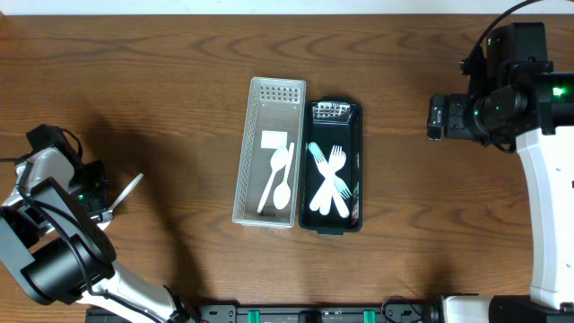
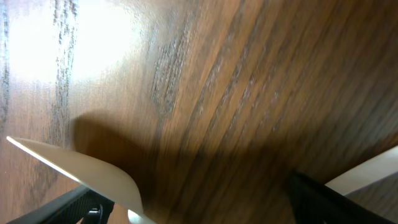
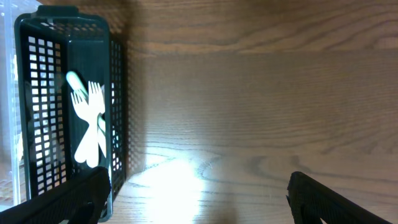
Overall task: Pack container
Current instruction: 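Move the left gripper to the diagonal white spoon and grasp it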
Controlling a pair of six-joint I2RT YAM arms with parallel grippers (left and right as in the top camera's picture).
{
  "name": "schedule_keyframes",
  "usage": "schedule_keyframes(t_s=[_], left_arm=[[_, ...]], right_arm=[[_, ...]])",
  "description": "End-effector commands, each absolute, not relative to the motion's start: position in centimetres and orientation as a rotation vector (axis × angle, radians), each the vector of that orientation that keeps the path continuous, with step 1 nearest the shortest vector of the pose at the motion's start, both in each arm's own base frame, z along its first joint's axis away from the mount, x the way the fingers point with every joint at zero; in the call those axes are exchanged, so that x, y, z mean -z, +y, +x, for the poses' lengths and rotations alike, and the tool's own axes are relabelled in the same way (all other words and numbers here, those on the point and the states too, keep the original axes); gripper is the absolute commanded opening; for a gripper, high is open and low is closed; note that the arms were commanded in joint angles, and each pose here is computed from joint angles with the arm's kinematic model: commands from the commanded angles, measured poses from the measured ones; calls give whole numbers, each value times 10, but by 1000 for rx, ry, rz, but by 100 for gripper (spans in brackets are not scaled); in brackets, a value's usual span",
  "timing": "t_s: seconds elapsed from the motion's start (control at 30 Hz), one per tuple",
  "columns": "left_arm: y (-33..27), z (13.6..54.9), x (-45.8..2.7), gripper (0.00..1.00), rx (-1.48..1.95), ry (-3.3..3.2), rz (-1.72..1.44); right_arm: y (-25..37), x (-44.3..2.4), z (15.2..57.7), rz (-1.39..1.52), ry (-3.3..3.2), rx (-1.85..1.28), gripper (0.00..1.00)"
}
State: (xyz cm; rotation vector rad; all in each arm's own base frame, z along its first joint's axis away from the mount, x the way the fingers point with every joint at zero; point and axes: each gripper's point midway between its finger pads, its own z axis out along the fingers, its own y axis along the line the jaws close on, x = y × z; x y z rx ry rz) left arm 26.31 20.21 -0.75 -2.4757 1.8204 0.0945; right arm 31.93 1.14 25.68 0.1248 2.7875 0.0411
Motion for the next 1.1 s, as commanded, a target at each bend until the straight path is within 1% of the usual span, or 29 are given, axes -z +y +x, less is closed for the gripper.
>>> schedule_keyframes(t_s=[0.0, 0.1, 0.23, 0.27, 0.33, 0.37, 0.43, 0.6, 0.7, 0.73, 0.8, 0.83, 0.87, 1.07], left_arm=[[157, 249, 46, 88, 81, 2006, -2575], [149, 252, 45, 88, 145, 2015, -2591], [139, 250, 43, 74, 205, 2030, -2629], [138, 249, 43, 70, 205, 2033, -2634], [136, 247, 43, 58, 200, 2039, -2645], [136, 246, 42, 48, 198, 2042, -2649], [135, 245, 42, 35, 195, 2045, -2654], [134, 244, 42, 20, 194, 2046, -2657], [134, 244, 42, 19, 194, 2047, -2658], [134, 244, 42, 14, 193, 2047, -2658], [134, 243, 42, 12, 192, 2048, -2660], [134, 243, 42, 8, 191, 2049, -2660], [134, 243, 42, 6, 192, 2049, -2660], [136, 247, 42, 6, 209, 2131, -2568]], right_arm=[[11, -255, 319, 116, 2791, -42, 94], [11, -255, 319, 116, 2791, -42, 94], [11, -255, 319, 116, 2791, -42, 94], [11, -255, 319, 116, 2791, -42, 94], [11, -255, 319, 116, 2791, -42, 94], [11, -255, 319, 116, 2791, -42, 94], [11, -255, 319, 116, 2791, -42, 95], [11, -255, 319, 116, 2792, -42, 94], [11, -255, 319, 116, 2792, -42, 94], [11, -255, 319, 116, 2792, -42, 94], [11, -255, 319, 116, 2792, -42, 94], [11, -255, 319, 116, 2792, -42, 94], [11, -255, 319, 116, 2792, -42, 94], [11, -255, 319, 116, 2792, -42, 94]])
